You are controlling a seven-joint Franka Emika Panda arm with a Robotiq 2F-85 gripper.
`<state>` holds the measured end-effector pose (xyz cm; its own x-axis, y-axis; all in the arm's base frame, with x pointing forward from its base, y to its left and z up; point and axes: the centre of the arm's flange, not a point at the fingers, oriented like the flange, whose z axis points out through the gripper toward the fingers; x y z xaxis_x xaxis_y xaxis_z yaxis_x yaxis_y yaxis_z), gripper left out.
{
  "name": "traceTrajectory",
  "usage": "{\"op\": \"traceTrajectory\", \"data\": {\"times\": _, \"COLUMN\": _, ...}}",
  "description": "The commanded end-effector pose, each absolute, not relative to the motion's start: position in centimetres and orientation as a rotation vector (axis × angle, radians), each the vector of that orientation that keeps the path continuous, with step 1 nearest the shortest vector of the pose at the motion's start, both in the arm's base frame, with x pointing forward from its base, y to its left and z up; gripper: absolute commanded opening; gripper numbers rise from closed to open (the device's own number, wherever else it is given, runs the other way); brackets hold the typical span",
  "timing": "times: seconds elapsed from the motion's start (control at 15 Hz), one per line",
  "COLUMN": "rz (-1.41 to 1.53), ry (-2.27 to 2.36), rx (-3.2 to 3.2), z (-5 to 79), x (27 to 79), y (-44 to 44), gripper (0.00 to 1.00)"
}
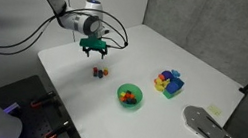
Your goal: Put the small orange block in the green bowl
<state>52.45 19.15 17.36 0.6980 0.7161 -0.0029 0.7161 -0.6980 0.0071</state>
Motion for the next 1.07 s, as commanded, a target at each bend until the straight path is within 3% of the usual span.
{"op": "traceTrajectory", "data": {"times": 0.0, "rz": -0.006, "ry": 1.384, "rx": 2.836, "z": 14.3, "x": 55.0, "y": 20.7, "gripper": 1.00}}
{"op": "traceTrajectory", "data": {"times": 1.0, "rz": -0.095, "ry": 1.573, "rx": 2.730, "z": 5.3, "x": 55.8, "y": 24.4, "gripper": 1.00}}
